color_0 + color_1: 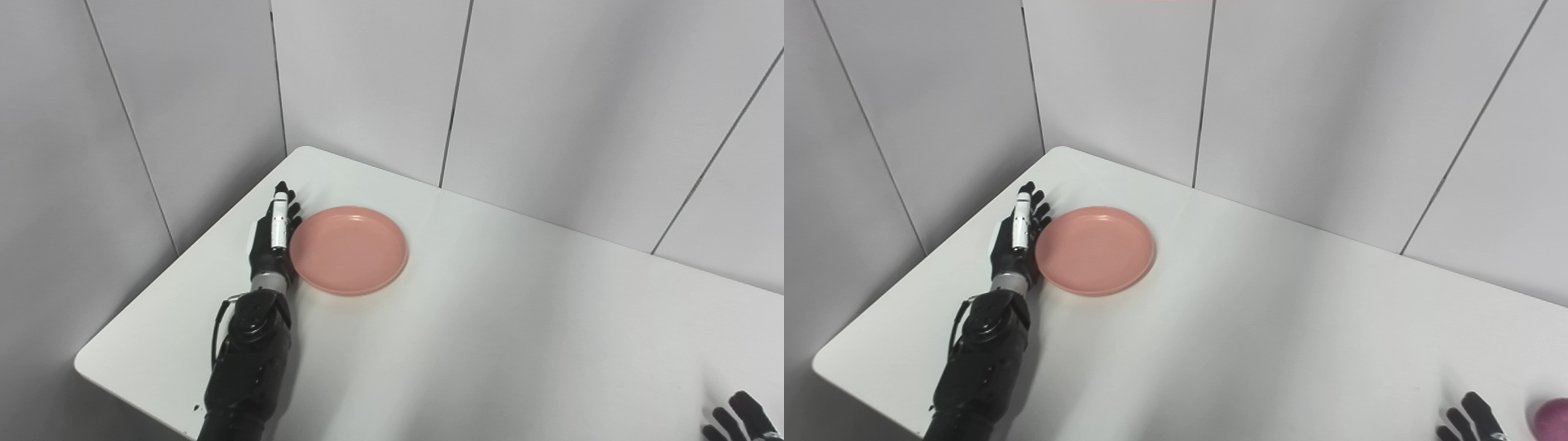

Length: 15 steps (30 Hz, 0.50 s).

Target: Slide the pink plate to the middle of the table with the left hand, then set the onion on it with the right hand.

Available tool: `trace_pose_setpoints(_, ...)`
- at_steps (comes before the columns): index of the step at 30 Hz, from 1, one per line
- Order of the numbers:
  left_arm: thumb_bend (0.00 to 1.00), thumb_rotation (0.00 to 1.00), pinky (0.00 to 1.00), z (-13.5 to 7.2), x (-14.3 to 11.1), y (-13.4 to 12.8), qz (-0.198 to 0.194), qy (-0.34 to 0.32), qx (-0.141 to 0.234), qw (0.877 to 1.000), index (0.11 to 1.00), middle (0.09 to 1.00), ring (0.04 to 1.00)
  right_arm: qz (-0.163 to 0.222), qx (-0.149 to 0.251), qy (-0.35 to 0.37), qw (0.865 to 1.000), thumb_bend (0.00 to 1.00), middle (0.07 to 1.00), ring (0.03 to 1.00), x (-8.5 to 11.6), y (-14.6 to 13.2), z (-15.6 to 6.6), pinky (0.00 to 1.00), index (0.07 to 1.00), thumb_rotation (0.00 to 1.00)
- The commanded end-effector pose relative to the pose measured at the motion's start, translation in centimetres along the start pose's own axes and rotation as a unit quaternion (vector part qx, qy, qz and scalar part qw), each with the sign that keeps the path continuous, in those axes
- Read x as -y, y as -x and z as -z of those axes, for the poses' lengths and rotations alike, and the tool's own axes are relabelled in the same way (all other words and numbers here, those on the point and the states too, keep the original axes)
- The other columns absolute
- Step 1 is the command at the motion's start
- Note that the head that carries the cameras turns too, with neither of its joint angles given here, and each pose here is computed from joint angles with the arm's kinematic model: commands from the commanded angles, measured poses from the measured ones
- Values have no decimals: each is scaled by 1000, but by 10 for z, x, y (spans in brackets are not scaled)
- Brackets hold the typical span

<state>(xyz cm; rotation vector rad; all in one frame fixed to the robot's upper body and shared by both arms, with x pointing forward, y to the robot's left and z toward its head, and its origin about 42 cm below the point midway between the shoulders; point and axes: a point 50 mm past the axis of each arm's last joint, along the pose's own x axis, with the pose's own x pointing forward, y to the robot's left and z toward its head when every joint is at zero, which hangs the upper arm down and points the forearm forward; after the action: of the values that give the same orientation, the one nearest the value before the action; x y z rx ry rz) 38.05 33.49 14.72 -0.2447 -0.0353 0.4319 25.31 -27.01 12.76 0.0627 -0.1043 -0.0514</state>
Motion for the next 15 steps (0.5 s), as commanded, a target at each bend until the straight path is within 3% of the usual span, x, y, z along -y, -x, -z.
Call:
trace_pose_setpoints(1, 357, 1000, 957, -2, 23, -6, 40, -2, -2, 999, 945, 965, 962, 6, -3, 1, 1000, 808, 886, 865, 4, 6, 7, 812, 837, 841)
trace_pose_setpoints(15, 383, 1000, 953, 6, 42, -13, 81, 14, -24, 996, 932, 945, 948, 10, -3, 2, 1000, 796, 870, 840, 2, 7, 7, 762, 817, 826)
